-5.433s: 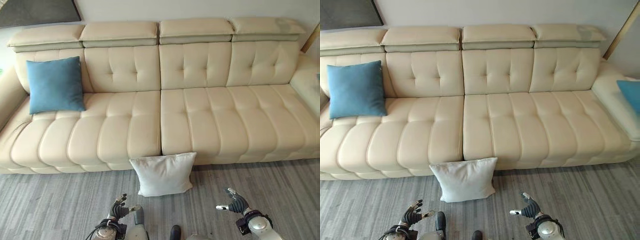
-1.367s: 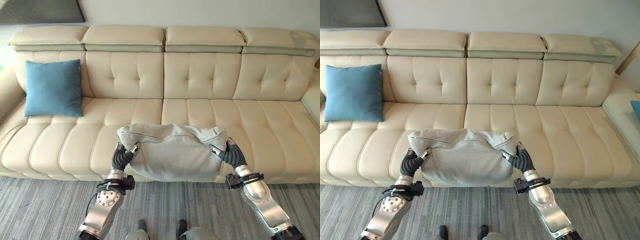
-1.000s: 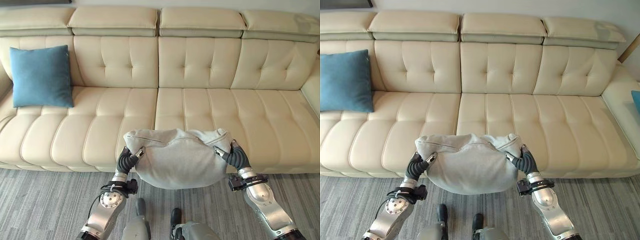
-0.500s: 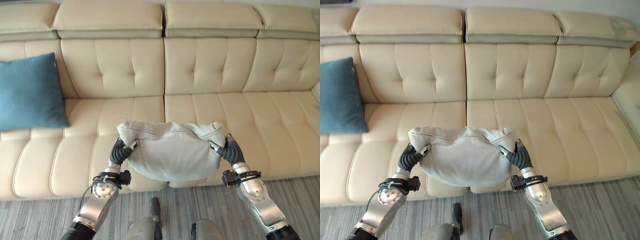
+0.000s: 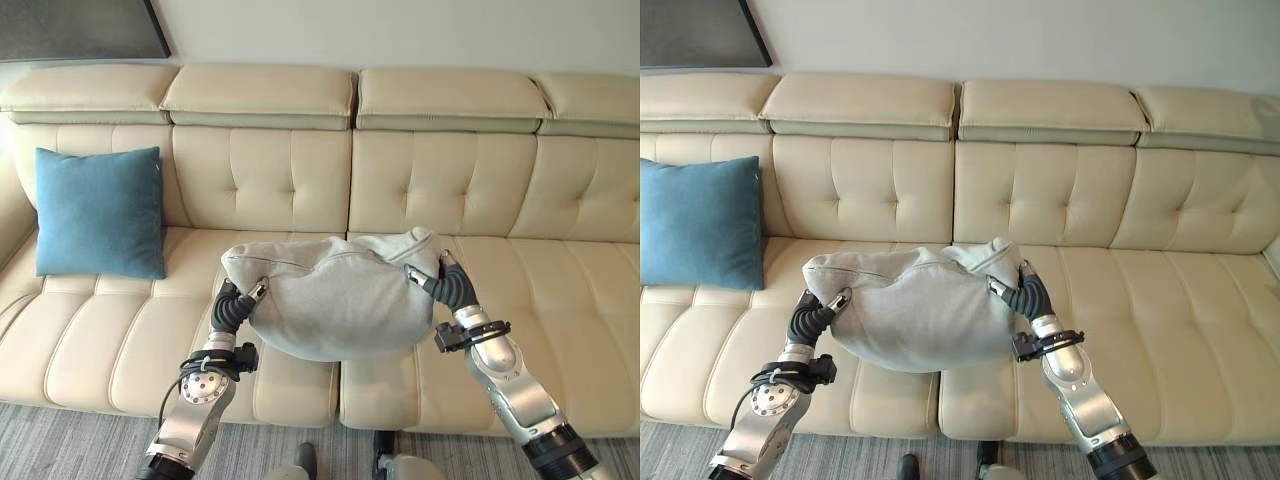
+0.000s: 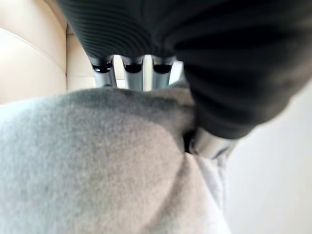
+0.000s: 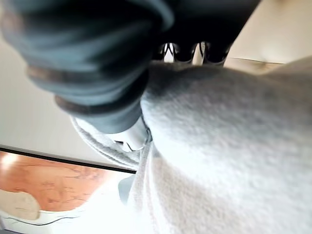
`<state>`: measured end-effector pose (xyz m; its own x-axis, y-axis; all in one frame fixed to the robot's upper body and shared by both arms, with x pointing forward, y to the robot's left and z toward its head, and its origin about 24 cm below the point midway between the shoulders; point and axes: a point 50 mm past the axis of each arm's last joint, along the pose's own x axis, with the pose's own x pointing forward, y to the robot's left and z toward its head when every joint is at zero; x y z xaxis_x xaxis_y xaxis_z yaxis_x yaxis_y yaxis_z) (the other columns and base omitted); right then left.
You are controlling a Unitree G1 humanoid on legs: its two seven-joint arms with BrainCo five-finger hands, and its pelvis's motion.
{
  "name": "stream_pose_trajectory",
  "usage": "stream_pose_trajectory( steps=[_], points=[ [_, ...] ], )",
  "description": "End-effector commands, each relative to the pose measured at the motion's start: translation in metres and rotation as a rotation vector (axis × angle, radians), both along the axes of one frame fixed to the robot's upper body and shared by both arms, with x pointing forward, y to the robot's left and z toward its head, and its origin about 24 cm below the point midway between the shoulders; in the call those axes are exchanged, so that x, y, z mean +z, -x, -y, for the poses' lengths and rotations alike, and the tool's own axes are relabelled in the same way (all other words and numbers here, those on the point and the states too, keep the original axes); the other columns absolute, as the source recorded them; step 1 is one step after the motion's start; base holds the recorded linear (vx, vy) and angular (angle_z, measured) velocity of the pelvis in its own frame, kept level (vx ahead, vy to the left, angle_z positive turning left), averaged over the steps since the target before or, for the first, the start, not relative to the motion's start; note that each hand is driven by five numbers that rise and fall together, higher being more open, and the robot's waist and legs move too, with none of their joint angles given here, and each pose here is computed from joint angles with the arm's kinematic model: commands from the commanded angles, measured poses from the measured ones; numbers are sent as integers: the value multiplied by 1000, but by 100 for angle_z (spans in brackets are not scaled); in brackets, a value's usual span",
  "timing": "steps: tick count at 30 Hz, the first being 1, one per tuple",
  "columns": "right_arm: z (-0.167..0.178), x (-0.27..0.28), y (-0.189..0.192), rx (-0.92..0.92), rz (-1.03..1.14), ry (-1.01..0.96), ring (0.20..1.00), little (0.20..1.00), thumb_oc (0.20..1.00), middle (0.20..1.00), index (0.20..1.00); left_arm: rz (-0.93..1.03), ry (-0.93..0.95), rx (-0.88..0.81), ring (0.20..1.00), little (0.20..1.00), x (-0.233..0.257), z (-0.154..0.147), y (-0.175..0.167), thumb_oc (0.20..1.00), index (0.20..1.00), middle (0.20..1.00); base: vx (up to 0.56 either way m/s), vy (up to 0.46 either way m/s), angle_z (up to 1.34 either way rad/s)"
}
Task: Pick up all the scattered cushions and arrange them neatly on the sofa.
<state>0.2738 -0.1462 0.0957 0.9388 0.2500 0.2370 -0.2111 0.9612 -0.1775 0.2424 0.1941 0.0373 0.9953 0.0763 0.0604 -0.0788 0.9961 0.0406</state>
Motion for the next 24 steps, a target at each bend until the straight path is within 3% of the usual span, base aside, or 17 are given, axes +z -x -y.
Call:
stream_pose_trajectory(
  steps=[1, 10, 18, 19, 20, 24],
  points=[
    [-53, 56, -2, 230, 263, -138, 200, 200, 200, 200, 200, 308, 21, -188, 200, 200, 58, 49, -27, 200, 200, 200, 70, -35, 11],
    [-70, 78, -48, 127, 277, -120, 200, 200, 200, 200, 200, 422, -89, -136, 200, 200, 102, 73, -86, 200, 200, 200, -108, -13, 5],
    [-70, 114, -88, 50, 303, -66, 200, 200, 200, 200, 200, 516, -218, -7, 200, 200, 151, 66, -128, 200, 200, 200, -80, 13, -5],
    [-68, 119, -92, 46, 311, -40, 555, 555, 555, 555, 555, 519, -246, 14, 749, 749, 156, 61, -133, 749, 749, 749, 0, 0, 0],
    [-68, 119, -92, 46, 312, -40, 1000, 1000, 1000, 1000, 1000, 520, -246, 14, 1000, 1000, 156, 61, -133, 1000, 1000, 1000, 4, 19, 4],
    [-57, 133, -95, 32, 361, 37, 1000, 1000, 1000, 1000, 1000, 543, -303, 36, 1000, 1000, 164, 46, -133, 1000, 1000, 1000, 40, 27, -2]
  ],
)
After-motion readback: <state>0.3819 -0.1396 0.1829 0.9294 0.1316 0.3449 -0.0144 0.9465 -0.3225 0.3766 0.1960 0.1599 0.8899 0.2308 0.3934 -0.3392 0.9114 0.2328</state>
